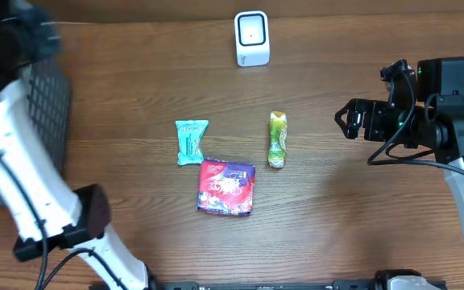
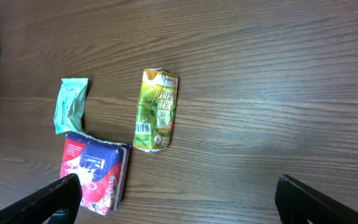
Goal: Scan the item barcode
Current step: 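Reach into the basket and grasp the white conditioner tube, left gripper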
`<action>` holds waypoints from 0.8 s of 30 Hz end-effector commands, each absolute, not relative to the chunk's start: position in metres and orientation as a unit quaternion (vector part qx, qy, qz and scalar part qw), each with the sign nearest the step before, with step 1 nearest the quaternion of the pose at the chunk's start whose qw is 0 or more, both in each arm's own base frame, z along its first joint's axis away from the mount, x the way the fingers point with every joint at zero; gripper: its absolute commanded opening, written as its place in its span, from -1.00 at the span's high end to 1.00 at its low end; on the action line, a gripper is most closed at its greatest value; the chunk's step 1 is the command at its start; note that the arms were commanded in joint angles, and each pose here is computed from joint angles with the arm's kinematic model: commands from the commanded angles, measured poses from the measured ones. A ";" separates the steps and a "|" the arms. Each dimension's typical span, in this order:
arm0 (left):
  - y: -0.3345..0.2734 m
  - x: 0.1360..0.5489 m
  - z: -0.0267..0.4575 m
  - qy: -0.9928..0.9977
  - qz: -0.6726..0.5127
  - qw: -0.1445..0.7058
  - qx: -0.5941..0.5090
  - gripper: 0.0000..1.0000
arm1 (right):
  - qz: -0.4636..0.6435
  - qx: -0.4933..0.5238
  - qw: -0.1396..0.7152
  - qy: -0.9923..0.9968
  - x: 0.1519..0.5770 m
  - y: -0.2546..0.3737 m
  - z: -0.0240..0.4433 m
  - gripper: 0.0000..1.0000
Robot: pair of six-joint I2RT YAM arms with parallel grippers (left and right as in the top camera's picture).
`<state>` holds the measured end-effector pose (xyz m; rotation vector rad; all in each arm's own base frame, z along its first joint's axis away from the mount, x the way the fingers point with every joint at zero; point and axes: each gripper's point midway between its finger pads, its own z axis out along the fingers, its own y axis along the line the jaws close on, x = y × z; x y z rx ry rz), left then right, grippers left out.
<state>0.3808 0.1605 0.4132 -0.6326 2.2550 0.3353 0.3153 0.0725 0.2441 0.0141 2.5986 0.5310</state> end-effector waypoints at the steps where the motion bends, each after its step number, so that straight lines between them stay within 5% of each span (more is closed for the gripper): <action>1: 0.211 0.356 0.415 0.868 0.147 0.373 -0.294 -0.75 | 0.195 0.000 0.256 0.947 0.319 0.074 0.254 -1.00; 7: 0.280 0.338 0.396 0.855 0.134 0.362 -0.347 -0.39 | 0.195 0.000 0.259 0.946 0.320 0.074 0.254 -1.00; 24: 0.371 0.360 0.257 0.848 0.086 0.244 -0.463 -0.14 | 0.196 0.000 0.260 0.946 0.321 0.074 0.255 -1.00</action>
